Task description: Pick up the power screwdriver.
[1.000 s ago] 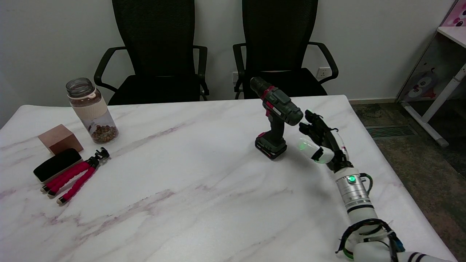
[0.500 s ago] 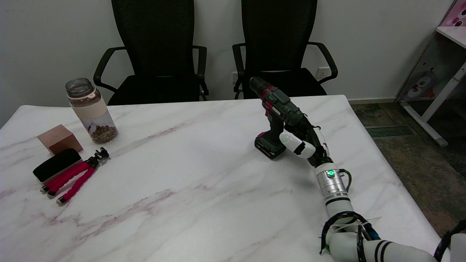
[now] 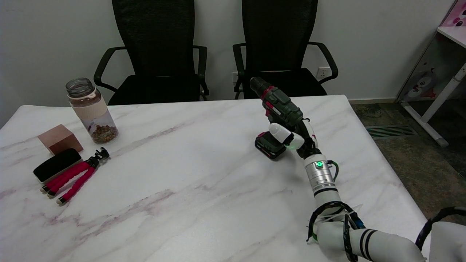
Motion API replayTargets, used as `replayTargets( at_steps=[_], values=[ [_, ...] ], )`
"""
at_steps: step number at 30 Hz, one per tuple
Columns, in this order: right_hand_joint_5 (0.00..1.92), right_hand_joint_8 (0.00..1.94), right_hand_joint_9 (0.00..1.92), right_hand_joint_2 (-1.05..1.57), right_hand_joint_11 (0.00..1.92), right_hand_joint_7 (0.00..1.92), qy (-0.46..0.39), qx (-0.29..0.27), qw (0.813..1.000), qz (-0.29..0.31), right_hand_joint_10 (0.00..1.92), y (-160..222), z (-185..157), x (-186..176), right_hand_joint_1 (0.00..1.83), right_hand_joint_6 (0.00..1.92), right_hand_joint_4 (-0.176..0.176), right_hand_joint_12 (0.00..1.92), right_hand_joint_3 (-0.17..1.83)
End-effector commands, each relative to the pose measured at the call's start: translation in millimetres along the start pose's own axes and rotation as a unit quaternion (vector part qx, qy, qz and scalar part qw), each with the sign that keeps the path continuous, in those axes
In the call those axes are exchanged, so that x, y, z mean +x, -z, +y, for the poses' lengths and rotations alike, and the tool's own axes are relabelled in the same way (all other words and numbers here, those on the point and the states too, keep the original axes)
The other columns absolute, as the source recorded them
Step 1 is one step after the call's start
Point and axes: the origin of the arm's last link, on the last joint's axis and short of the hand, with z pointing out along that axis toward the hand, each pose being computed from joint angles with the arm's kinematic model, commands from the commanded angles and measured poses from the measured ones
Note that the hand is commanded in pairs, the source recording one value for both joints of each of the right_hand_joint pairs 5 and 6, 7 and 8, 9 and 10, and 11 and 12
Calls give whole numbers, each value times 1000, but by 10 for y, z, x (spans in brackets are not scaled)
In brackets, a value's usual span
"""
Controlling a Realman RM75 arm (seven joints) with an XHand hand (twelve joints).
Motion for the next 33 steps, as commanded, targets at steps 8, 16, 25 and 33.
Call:
replayTargets(
  at_steps=[8,16,25,33],
  values=[
    [137,137,322,26,379,137,-2,2,1000,-24,322,-268,-67,-171,745,137,-12,379,685],
    [131,131,326,90,364,131,-4,1,1000,-28,326,-287,-76,-200,762,131,-23,364,627],
    [136,136,364,183,442,136,-4,-2,999,-33,364,-310,-75,-217,781,136,-30,442,614],
    [140,140,576,286,959,140,-6,-5,999,-35,576,-317,-71,-226,803,140,-38,959,637]
  ],
)
